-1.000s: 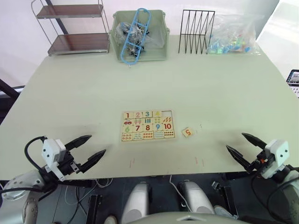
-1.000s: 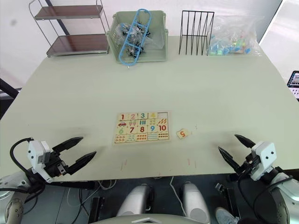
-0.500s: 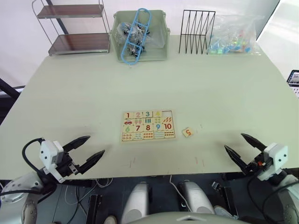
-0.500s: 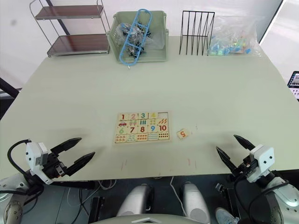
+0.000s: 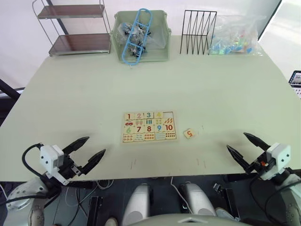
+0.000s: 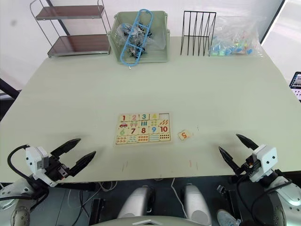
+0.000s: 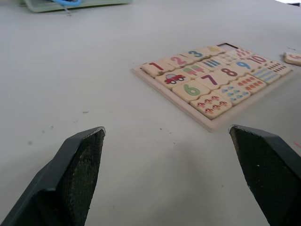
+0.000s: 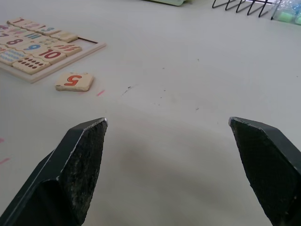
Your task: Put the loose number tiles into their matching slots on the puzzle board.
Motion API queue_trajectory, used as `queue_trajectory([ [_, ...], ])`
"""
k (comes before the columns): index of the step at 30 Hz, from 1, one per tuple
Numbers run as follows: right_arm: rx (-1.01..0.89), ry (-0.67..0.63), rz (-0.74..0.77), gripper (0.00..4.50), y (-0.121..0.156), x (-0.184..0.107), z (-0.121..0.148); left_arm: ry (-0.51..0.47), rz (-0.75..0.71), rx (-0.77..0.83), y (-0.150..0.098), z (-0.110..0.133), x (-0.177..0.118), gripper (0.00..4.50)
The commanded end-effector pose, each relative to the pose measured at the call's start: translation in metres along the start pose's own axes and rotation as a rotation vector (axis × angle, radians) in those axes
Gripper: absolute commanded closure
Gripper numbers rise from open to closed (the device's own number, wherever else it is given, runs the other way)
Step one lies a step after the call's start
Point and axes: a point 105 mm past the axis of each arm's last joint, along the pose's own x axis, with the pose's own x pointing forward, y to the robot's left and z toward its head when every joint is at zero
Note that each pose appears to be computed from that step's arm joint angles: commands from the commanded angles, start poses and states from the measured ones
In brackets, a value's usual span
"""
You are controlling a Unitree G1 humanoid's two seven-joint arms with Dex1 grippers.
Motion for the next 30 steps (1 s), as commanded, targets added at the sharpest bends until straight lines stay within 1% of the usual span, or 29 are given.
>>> queue_trajectory([
  [1, -0.026, -0.031, 0.008, 0.16, -0.002, 0.000, 0.009, -0.031, 0.028, 0.040, 0.000, 0.011, -0.001, 0.00],
  [4, -0.025, -0.033, 0.020, 0.16, 0.000, 0.002, 0.008, -0.047, 0.070, 0.026, 0.001, 0.011, -0.001, 0.00],
  [8, -0.025, -0.033, 0.045, 0.16, 0.001, 0.004, 0.009, -0.056, 0.121, 0.006, -0.007, 0.008, 0.000, 0.00],
  [16, -0.023, -0.033, 0.064, 0.16, 0.002, 0.006, 0.010, -0.096, 0.239, -0.019, -0.010, 0.004, -0.001, 0.00],
  [20, -0.018, -0.041, 0.065, 0.16, 0.005, 0.007, 0.009, -0.090, 0.237, -0.019, -0.011, 0.001, -0.001, 0.00],
  [24, -0.016, -0.046, 0.064, 0.16, 0.007, 0.008, 0.009, -0.087, 0.234, -0.010, -0.007, 0.000, -0.002, 0.00],
  [30, -0.005, -0.056, 0.097, 0.16, 0.012, 0.012, 0.010, -0.086, 0.181, 0.016, -0.008, 0.003, 0.001, 0.00],
])
